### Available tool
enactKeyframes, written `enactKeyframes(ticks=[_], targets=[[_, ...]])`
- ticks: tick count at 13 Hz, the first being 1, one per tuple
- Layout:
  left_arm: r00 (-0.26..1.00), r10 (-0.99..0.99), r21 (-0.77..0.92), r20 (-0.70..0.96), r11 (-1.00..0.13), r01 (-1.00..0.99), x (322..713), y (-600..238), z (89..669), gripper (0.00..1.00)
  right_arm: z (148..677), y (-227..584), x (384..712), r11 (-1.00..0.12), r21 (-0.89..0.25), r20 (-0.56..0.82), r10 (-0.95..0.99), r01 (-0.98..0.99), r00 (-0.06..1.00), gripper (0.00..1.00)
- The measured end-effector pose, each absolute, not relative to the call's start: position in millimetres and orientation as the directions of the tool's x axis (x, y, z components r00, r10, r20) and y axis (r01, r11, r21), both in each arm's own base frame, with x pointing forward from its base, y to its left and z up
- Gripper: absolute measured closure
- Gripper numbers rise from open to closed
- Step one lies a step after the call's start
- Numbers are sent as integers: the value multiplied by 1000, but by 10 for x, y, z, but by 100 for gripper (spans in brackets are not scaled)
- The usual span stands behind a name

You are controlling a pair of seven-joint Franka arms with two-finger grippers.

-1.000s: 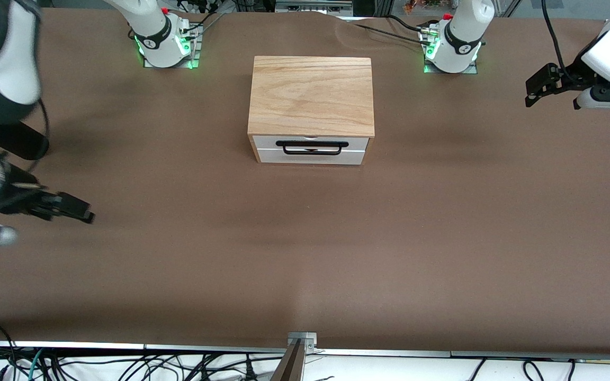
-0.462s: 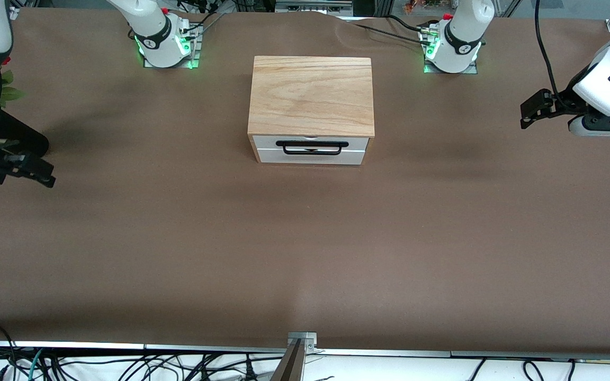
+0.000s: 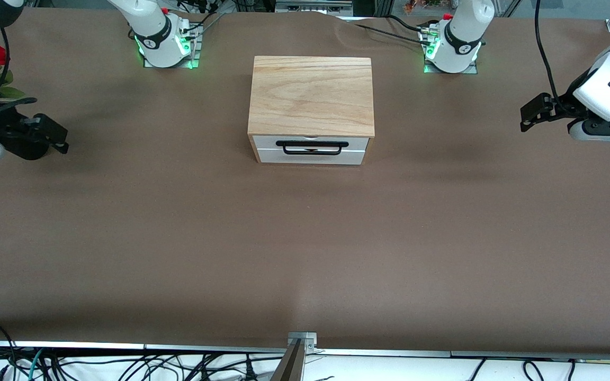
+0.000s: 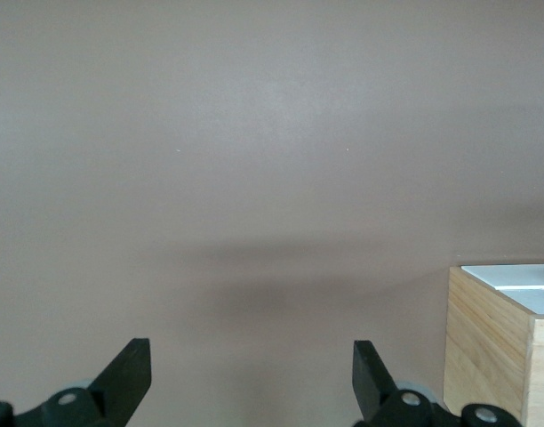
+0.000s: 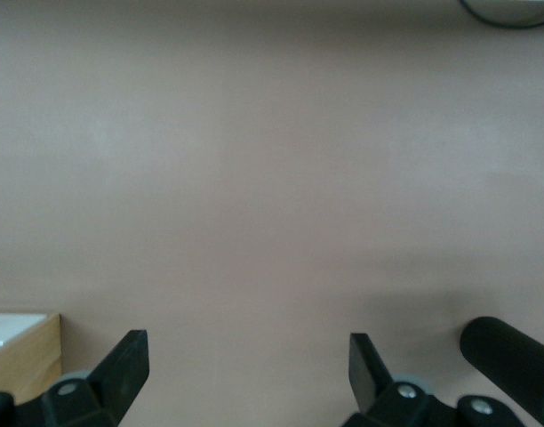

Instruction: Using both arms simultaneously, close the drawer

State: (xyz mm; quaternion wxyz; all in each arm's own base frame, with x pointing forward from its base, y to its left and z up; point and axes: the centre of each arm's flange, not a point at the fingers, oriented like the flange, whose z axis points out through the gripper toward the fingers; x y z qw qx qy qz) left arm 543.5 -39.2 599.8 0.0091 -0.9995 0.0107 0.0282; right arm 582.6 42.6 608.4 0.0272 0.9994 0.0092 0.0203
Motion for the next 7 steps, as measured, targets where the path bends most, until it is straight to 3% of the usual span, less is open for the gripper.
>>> enactKeyframes(ticks=[7], targets=[[997, -71, -17, -36, -997, -72, 5596, -695, 5888, 0, 5921, 493, 5838, -998, 57, 8, 31, 31, 999, 0]])
